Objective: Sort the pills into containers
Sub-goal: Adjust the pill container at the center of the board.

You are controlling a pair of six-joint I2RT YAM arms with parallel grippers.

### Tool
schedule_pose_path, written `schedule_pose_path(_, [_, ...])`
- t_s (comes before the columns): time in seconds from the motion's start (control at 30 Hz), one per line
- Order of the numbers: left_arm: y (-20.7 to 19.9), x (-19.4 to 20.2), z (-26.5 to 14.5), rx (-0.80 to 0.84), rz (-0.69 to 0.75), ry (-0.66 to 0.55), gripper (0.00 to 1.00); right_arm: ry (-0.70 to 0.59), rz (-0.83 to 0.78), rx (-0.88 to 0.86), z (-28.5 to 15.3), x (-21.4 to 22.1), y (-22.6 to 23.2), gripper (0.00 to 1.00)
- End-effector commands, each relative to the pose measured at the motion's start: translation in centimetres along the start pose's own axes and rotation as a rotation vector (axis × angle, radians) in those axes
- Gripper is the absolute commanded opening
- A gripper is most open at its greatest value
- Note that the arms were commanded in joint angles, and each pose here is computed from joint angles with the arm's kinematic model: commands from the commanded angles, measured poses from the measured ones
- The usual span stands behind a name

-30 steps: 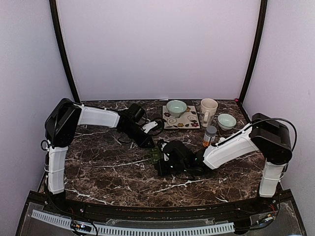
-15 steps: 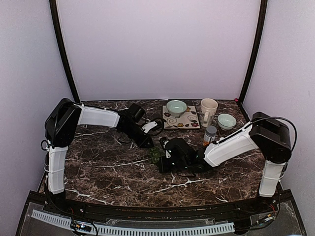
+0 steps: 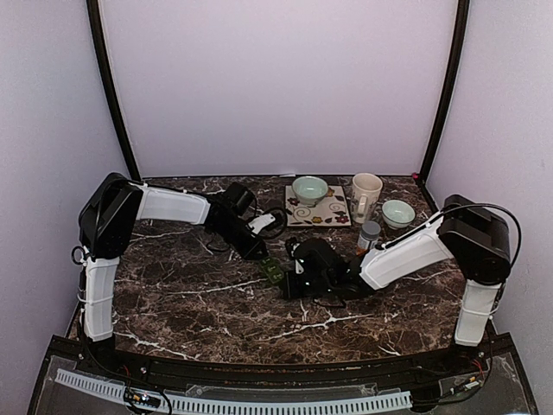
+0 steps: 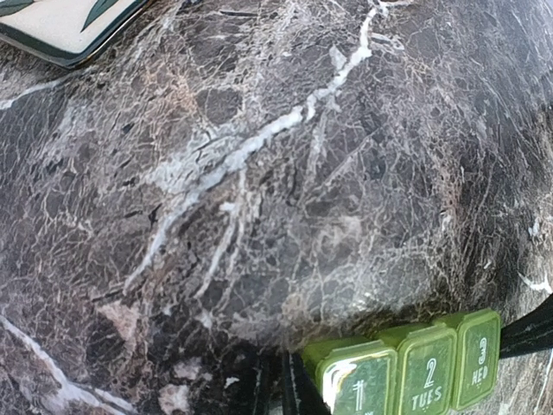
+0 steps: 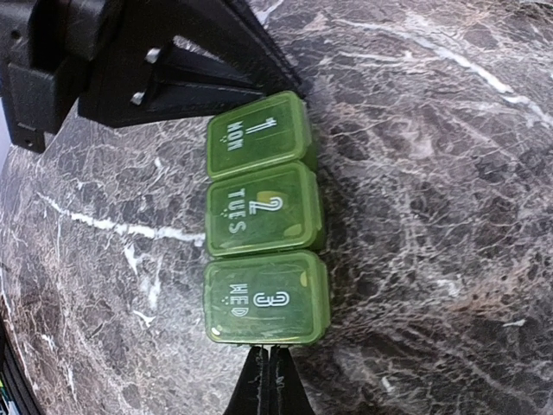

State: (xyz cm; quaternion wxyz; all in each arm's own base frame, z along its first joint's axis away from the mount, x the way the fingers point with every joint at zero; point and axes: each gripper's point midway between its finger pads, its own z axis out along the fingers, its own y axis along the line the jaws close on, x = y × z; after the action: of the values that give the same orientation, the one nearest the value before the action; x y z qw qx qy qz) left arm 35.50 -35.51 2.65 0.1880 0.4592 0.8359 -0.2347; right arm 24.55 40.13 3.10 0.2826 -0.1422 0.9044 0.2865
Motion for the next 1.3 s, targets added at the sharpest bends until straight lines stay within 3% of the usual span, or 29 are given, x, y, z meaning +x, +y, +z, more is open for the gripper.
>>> schedule_pose_path(0.0, [-0.3, 0.1, -0.2, 0.004, 0.002, 0.021, 0.08, -0.052, 0.009, -0.001, -0.2, -1.8, -0.2, 0.0])
schedule_pose_path(1.27, [0.9, 1.9, -0.2, -0.075, -0.076, 0.061, 0.08, -0.094, 0.041, 0.057, 0.8, -6.3, -3.5, 0.0])
